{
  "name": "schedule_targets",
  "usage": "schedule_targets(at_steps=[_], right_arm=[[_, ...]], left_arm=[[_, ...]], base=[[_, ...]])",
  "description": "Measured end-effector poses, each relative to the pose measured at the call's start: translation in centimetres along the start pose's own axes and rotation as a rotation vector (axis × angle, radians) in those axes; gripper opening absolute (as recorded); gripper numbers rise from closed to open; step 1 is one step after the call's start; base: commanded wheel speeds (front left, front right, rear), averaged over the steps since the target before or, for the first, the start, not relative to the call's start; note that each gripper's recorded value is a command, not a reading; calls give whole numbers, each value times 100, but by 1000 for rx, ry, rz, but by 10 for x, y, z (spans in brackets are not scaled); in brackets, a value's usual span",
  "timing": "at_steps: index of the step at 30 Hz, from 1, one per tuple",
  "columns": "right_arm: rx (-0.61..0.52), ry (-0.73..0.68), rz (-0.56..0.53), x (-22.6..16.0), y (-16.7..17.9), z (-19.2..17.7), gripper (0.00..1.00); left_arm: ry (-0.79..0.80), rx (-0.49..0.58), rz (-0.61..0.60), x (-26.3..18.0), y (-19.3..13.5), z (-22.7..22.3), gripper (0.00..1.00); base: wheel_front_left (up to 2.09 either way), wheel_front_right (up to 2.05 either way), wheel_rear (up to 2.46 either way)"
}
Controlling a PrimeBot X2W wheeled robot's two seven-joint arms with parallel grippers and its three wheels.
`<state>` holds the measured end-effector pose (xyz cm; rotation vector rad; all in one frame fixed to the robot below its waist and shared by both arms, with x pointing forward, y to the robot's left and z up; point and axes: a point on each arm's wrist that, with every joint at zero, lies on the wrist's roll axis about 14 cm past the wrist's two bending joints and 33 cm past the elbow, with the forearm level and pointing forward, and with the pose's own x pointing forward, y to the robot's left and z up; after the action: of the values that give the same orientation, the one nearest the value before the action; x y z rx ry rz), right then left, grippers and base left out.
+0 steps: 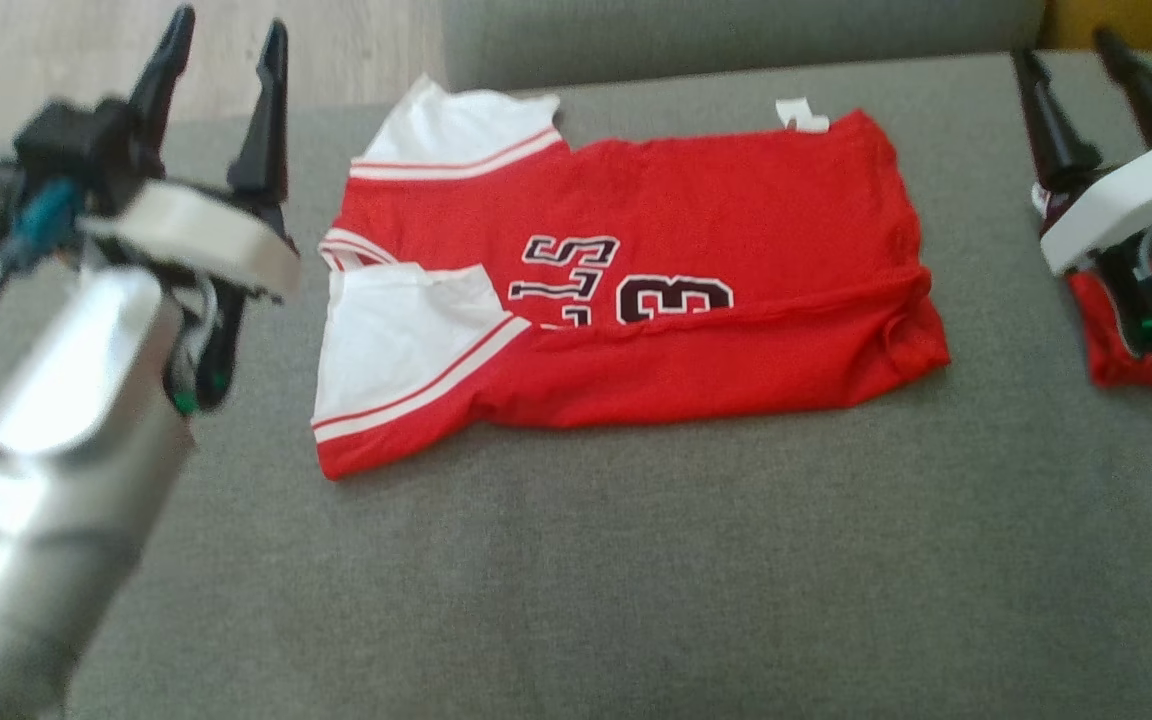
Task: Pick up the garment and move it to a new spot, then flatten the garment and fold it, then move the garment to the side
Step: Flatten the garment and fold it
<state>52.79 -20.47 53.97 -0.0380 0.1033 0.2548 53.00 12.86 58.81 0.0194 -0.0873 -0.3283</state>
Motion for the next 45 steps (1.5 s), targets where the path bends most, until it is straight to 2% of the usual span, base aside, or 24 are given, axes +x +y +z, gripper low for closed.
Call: schedule_targets(at_steps=[3,6,12,14,19,23,29,34,38,45], right_arm=[[10,-132,-3,-9,4,37,100],[21,-214,-31,-28,4,47,100],[58,-192,-81,-73,31,-7,100],[103,-166,-116,-92,43,-31,100],[123,-159,-166,-116,52,-47,100],[123,-134,-165,-128,65,-60,100],[120,-121,-168,-134,68,-67,100],[120,-118,-172,-130,66,-68,100],[118,-122,-172,-123,63,-66,100],[117,-113,-179,-117,60,-69,100]], left_arm=[[-74,-47,14,-19,-8,17,100],[-125,-75,42,-42,-15,23,100],[-125,-152,94,-86,-32,0,100],[-110,-189,133,-101,-35,-13,100],[-38,-248,167,-126,-47,-47,100],[9,-281,198,-138,-50,-68,100],[33,-279,214,-138,-44,-79,100],[170,-272,229,-139,-45,-122,100],[339,-294,274,-139,-40,-162,100],[466,-297,283,-129,-37,-190,100]], base=[[0,0,0],[0,0,0],[0,0,0],[0,0,0],[0,0,0],[0,0,0],[0,0,0],[0,0,0],[0,0,0],[0,0,0]])
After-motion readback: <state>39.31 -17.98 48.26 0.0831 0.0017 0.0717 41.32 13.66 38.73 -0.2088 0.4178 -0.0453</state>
